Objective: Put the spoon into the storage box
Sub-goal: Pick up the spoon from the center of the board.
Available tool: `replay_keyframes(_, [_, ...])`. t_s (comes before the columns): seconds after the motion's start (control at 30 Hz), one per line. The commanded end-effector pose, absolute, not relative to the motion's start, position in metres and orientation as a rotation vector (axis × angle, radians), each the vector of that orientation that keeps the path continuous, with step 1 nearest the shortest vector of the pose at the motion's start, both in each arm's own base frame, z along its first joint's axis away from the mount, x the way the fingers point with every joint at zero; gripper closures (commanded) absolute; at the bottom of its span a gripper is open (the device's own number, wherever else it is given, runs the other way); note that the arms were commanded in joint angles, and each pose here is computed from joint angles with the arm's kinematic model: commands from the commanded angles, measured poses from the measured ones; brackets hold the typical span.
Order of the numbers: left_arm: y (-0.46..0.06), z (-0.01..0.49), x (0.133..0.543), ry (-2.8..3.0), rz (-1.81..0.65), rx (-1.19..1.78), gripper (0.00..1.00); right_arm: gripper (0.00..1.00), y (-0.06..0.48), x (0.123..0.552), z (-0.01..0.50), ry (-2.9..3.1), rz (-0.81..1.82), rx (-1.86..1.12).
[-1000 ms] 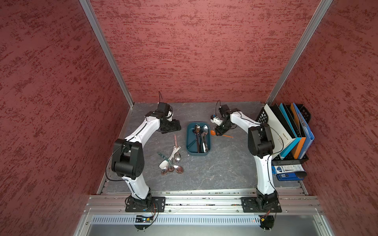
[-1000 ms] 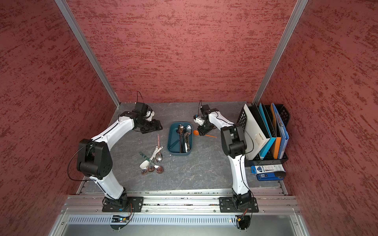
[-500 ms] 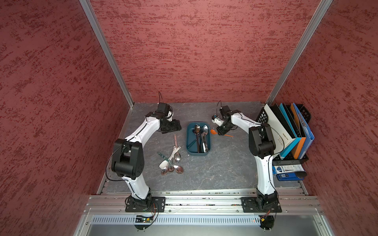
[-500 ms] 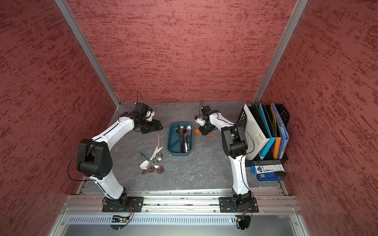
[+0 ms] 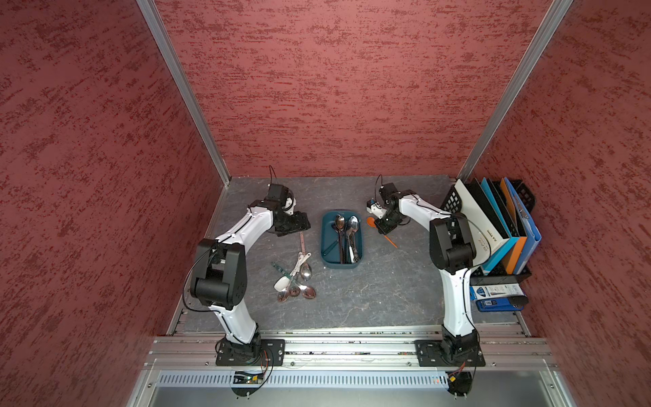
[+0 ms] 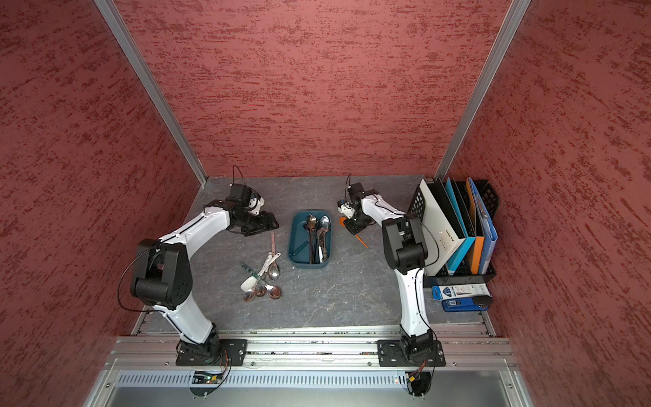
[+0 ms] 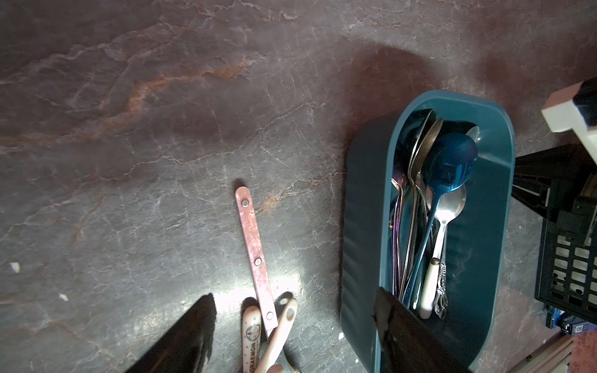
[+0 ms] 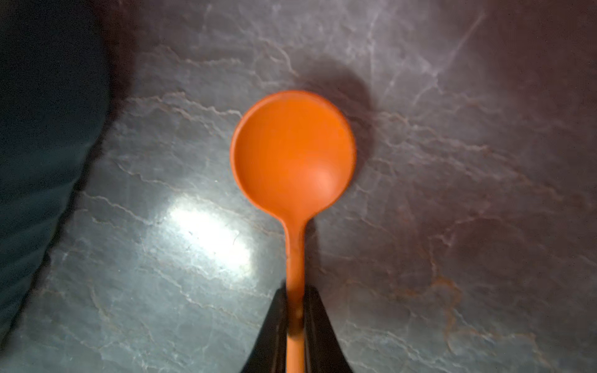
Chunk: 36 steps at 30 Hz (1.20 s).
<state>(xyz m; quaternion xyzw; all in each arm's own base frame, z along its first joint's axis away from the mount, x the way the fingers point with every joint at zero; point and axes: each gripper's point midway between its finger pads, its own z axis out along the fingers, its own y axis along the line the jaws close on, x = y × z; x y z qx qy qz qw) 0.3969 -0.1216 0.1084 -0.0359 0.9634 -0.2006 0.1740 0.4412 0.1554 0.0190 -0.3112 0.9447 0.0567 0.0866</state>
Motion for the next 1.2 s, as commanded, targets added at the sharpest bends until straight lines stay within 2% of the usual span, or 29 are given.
replay_keyframes(0.0, [-0.122, 0.124, 0.402, 2.663, -0.602, -0.09, 0.19, 0.89, 0.148, 0.37, -0.01, 3.083, 0.165, -1.012])
replay_keyframes(0.23, [-0.119, 0.127, 0.402, 2.651, -0.606, -0.095, 0.19, 0.97, 0.155, 0.374, -0.001, 3.056, 0.166, -0.847])
replay_keyframes(0.5, [-0.112, 0.133, 0.406, 2.639, -0.604, -0.122, 0.19, 1.0, 0.166, 0.4, 0.06, 2.905, 0.21, -0.56])
replay_keyframes(0.73, [-0.103, 0.132, 0.409, 2.636, -0.628, -0.205, 0.19, 1.0, 0.174, 0.397, 0.112, 2.825, 0.308, -0.337])
replay_keyframes(0.93, [-0.096, 0.127, 0.411, 2.637, -0.652, -0.28, 0.19, 1.0, 0.221, 0.386, 0.137, 2.798, 0.472, -0.252])
replay_keyframes(1.17, [-0.091, 0.122, 0.406, 2.638, -0.663, -0.313, 0.19, 1.0, 0.274, 0.388, 0.132, 2.8, 0.593, -0.209])
